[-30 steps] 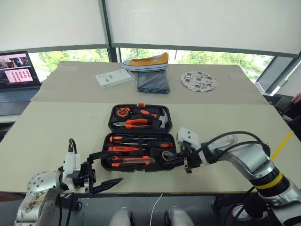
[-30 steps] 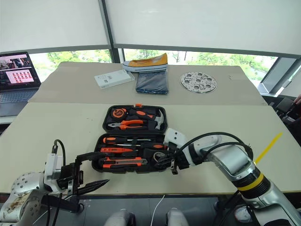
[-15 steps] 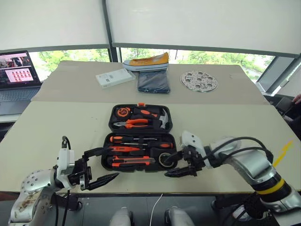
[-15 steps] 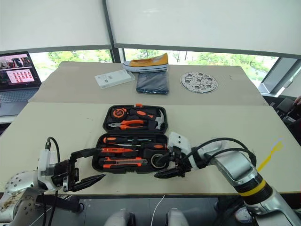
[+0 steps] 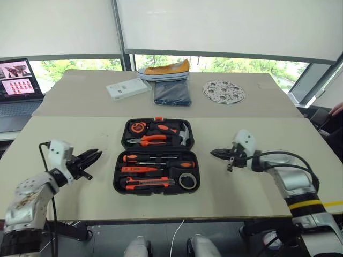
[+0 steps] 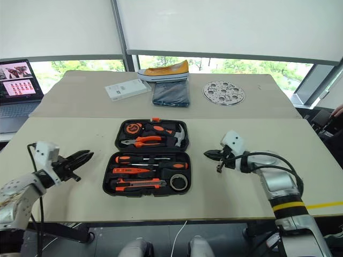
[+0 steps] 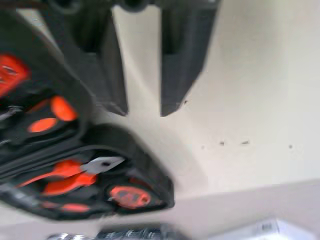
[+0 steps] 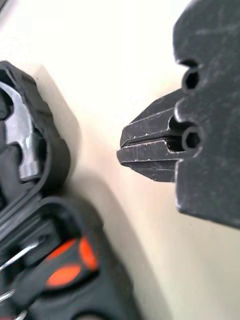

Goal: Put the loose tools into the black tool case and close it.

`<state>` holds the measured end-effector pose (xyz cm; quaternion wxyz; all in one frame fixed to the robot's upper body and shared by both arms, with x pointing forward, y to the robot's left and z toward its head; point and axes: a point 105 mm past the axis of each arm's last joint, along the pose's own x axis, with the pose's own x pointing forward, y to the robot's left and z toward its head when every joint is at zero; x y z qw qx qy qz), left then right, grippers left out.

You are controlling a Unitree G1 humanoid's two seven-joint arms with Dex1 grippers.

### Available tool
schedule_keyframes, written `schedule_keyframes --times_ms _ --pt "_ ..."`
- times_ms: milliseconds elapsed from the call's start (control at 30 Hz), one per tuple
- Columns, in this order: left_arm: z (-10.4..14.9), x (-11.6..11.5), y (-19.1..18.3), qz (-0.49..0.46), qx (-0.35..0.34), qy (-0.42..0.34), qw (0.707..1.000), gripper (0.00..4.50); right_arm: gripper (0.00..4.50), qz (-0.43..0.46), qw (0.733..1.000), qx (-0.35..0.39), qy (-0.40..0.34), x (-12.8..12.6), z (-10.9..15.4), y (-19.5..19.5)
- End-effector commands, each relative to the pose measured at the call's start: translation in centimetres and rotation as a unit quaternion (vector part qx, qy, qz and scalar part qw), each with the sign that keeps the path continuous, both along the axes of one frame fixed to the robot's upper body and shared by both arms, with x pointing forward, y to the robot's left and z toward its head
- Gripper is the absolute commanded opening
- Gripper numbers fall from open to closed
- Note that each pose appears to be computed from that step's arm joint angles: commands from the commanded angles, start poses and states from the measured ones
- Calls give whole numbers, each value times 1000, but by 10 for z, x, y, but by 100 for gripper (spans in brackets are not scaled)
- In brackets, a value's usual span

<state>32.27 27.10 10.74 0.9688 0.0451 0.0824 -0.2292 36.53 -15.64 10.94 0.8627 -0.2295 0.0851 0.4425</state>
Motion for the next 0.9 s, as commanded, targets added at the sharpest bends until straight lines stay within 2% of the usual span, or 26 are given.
schedule_keyframes --times_ms 33,167,300,400,533,767,900 --pt "4 8 -5 -12 21 -1 1000 7 0 8 999 -10 -50 12 10 7" --pt "3 16 -14 -31 14 0 999 7 0 18 999 2 -47 18 9 15" --pt "-1 21 -33 -84 23 5 996 7 0 83 996 19 -31 7 6 37" --pt "-3 14 -48 -147 31 7 989 7 0 118 992 22 -33 -2 5 42" --pt "-7 3 -70 -218 35 12 975 7 0 124 992 19 -33 -10 5 34" --pt "-2 -2 -97 -257 21 -4 966 7 0 108 994 18 -15 -27 8 9" --pt "-6 -4 -105 -272 26 -1 962 7 0 117 993 23 10 -43 3 8"
